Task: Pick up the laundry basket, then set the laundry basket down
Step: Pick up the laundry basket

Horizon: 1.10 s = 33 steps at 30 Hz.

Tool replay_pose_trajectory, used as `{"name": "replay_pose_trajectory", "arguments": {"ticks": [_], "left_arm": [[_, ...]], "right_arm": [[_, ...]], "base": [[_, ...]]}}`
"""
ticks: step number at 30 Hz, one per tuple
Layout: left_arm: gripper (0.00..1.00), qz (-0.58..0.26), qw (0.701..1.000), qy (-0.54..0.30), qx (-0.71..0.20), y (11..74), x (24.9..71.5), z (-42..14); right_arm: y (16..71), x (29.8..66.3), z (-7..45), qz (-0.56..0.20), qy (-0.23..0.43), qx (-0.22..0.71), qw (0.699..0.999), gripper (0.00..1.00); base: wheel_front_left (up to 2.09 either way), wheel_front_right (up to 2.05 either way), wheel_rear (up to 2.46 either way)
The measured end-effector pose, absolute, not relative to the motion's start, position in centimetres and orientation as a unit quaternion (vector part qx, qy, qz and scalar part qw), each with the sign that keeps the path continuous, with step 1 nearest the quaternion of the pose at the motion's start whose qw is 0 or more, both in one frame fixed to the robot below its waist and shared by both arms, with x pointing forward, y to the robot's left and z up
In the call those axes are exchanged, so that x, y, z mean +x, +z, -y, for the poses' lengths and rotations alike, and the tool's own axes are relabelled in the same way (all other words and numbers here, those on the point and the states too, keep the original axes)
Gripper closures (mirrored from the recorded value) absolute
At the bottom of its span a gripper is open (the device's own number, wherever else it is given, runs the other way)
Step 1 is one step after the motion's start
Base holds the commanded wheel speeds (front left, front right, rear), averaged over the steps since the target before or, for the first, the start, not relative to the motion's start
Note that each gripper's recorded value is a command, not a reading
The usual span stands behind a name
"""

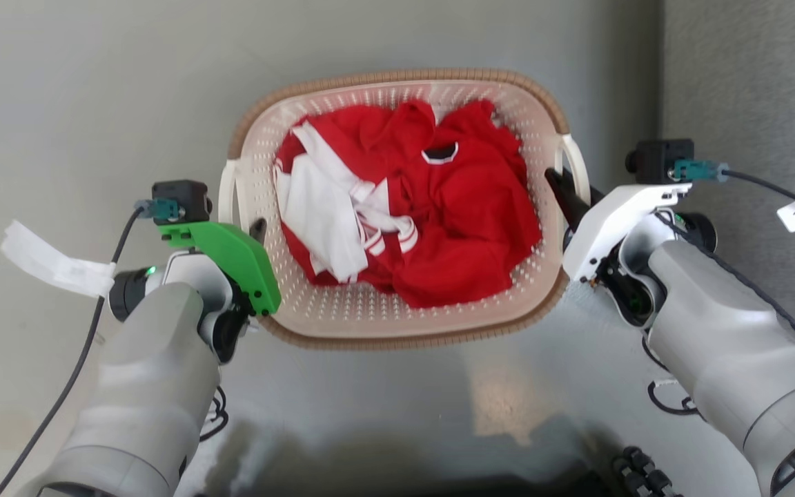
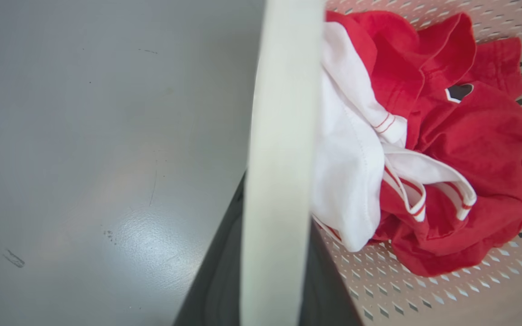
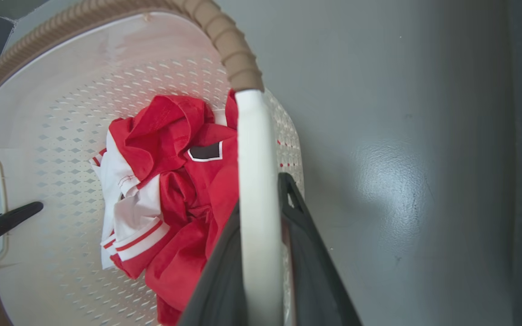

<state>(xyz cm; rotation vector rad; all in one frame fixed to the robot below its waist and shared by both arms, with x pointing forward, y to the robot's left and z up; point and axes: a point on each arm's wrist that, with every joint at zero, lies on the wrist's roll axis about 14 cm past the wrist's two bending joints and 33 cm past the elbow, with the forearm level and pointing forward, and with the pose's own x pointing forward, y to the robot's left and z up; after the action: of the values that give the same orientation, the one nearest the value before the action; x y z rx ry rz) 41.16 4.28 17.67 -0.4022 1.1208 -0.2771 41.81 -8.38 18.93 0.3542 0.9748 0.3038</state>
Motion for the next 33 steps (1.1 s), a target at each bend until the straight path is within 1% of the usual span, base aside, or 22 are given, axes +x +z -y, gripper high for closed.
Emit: {"name": "replay_pose_trajectory", "arguments": {"ticks": [6,18,28,33], "left_arm": [[1.0,-0.534,0.812,-0.138,-0.19,19.6,40.2,-3.9],[1.0,-0.55,0.799,-0.158,-0.185,23.3,37.4,-3.2],[1.0,-0.545,0.802,-0.175,-0.17,26.3,35.7,-3.1],[1.0,-0.547,0.801,-0.183,-0.163,27.7,34.0,-3.0]], "right_arm": [[20.9,41.2,8.7,-0.469,0.136,0.171,0.856,1.0],[24.1,38.4,9.2,-0.486,0.12,0.177,0.847,1.0],[27.0,37.0,9.5,-0.486,0.118,0.176,0.848,1.0],[28.2,35.3,9.4,-0.491,0.124,0.167,0.846,1.0]], "base": [[0.0,0.0,0.0],[0.0,0.0,0.0],[0.0,0.0,0.0],[0.0,0.0,0.0]]}}
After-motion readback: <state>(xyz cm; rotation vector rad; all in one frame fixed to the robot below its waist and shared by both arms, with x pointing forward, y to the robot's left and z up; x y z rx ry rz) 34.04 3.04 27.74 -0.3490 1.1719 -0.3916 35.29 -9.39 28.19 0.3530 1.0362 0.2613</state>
